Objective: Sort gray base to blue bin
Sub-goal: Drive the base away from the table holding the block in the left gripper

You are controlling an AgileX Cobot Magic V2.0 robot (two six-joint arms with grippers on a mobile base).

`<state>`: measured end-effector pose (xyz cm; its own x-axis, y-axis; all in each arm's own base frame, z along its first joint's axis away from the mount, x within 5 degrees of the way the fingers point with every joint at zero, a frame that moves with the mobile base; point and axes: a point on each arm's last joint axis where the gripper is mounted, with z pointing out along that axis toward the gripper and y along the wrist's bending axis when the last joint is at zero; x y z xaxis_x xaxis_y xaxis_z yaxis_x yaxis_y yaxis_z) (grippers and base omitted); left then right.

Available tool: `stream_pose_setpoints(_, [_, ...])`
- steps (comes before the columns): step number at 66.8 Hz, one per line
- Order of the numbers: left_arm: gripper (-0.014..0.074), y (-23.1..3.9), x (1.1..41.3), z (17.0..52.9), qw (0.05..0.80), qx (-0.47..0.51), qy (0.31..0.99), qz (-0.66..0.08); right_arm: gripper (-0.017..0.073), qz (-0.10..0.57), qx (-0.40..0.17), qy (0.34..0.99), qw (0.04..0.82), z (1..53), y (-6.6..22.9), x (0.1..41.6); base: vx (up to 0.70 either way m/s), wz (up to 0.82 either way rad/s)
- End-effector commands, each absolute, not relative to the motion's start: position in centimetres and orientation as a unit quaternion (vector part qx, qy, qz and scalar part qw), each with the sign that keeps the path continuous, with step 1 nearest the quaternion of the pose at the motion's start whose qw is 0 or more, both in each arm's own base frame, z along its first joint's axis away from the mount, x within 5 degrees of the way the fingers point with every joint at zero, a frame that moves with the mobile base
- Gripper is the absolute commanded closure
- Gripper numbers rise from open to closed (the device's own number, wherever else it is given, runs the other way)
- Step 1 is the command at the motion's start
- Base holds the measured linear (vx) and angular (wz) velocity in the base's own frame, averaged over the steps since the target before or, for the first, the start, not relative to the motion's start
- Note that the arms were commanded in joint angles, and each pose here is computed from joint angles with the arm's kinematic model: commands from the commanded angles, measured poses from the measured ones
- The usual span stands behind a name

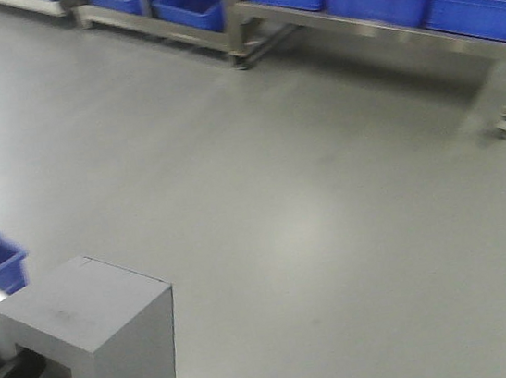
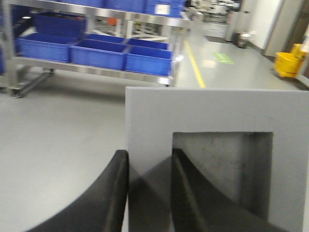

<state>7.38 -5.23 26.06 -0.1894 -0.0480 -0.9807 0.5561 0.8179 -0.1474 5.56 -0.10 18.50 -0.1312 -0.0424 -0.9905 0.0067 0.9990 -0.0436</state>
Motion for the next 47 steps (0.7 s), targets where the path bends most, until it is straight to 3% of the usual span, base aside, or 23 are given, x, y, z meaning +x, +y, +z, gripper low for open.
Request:
stream_pose_setpoints(1, [0.0601, -5.35, 7.36, 28.13, 0.656, 0.164, 0.684, -0.273, 0.0564, -0.026, -0.019, 0.724, 0.689, 19.07, -0.09, 5.59, -0.02, -0.81])
stream_pose_setpoints(47, [0.0601, -5.36, 7.35, 28.12, 0.656, 0.164, 0.684, -0.273, 0.0564, -0.026, -0.019, 0.725, 0.688, 19.06, -0.09, 5.59, 0.06, -0.78])
